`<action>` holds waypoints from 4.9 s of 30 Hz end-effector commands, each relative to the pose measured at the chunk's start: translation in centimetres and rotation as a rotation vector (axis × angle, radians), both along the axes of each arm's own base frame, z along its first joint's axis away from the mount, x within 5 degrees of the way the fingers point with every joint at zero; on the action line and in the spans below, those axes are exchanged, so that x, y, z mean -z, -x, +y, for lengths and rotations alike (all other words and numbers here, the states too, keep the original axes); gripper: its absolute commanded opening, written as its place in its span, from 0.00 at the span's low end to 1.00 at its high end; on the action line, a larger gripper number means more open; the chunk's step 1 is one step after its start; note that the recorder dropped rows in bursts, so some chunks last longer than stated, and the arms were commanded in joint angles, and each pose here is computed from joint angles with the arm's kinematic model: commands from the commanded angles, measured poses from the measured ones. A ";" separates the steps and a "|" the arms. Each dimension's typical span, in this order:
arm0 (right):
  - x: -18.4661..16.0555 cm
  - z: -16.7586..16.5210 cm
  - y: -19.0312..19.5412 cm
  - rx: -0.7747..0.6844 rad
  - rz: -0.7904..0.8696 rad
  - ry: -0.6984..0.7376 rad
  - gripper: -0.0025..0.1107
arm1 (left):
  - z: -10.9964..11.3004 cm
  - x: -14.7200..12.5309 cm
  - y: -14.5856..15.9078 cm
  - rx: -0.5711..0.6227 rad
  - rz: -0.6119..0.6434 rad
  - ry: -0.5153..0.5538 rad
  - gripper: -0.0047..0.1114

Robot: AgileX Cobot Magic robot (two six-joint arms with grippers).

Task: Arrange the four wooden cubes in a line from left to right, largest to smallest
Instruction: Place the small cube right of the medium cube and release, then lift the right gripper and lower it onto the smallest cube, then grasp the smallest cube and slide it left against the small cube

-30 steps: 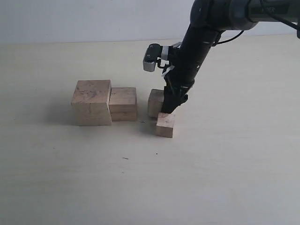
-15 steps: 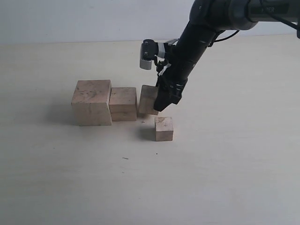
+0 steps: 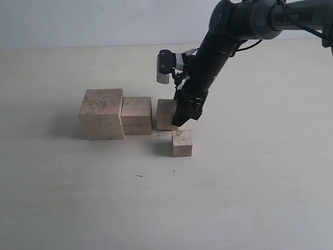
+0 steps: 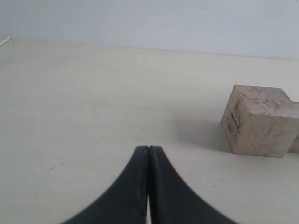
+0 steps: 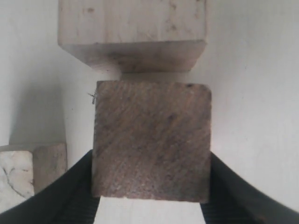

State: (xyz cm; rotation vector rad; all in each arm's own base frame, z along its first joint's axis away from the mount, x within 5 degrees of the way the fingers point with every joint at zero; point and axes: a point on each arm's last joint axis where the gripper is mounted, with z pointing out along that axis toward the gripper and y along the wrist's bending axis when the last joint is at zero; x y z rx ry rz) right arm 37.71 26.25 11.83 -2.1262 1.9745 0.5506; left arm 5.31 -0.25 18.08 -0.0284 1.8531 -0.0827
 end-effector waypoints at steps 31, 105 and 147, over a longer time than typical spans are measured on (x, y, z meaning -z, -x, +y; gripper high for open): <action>1.0 0.6 0.0 0.023 0.029 -0.056 0.57 | 0.0 0.0 0.0 -0.005 -0.015 -0.002 0.04; -5.6 -4.2 8.7 0.321 0.065 -0.095 0.50 | 0.0 0.0 0.0 -0.005 -0.015 -0.002 0.04; -0.3 -3.4 7.7 0.068 -0.019 -0.116 0.54 | 0.0 0.0 0.0 -0.005 -0.015 -0.002 0.04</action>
